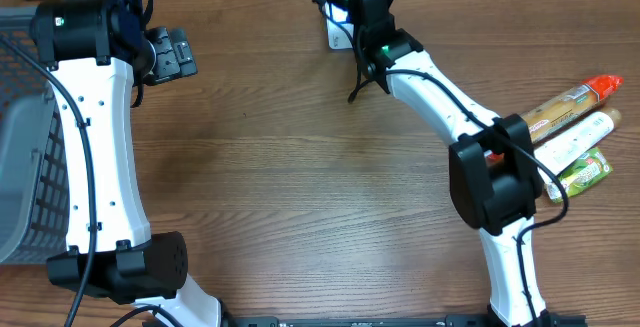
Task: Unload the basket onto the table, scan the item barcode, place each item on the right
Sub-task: 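Lift the light-blue packet and hold it before the scanner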
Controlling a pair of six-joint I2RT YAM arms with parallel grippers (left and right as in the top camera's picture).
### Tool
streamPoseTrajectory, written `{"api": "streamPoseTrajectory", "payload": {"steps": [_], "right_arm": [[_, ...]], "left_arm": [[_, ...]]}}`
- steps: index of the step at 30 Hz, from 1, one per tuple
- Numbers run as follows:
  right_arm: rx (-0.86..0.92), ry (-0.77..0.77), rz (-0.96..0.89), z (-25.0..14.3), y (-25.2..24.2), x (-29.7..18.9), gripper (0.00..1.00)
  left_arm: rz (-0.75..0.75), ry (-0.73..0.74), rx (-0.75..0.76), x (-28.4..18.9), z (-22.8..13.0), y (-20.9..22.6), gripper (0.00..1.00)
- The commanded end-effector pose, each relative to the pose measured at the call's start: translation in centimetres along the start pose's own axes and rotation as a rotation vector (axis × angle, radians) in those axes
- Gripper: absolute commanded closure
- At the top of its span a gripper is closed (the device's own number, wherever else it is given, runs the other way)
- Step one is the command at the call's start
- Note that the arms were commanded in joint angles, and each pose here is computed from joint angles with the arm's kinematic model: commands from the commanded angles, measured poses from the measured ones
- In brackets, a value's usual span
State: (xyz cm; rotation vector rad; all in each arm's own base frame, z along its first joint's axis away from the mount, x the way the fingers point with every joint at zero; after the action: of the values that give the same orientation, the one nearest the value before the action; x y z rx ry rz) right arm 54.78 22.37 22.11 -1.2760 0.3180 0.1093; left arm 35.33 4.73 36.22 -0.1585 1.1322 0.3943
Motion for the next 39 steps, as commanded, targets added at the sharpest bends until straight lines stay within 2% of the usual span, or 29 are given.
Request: {"api": "streamPoseTrajectory", "payload": {"steps": [1,8,19,39], "right_arm": [[-0.098,-0.010,0.002,-0.3,0.4,0.9,0.96],[-0.084,-0.043,-0.080,0.3,-0.9,0.9,0.96],[-0.217,-0.035,-0.014,0.0,0.2,0.9,0.96],[-0.215,-0.050,-0.012,0.1,0.2,0.9,0.96]], "left_arm": [[0.006,-0.018,-0.010,-0.5,0.1,0.2,0.00],[0.006,-0.018,-0.010,-0.5,0.1,0.2,0.00],[0.006,-0.018,-0.010,-0.5,0.1,0.2,0.00],[0.006,-0.018,-0.011,-0.5,0.1,0.2,0.00]]}}
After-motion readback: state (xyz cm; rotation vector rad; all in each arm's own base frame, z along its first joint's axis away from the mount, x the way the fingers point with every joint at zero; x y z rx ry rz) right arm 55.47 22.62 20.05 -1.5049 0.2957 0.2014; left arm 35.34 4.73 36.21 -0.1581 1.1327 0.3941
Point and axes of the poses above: each gripper's point midway between its finger pads, its own x axis out along the fingers, its own y axis along the line the jaws close on, z = x × y, the point moved 8 cm from there along -x, back along the fingers
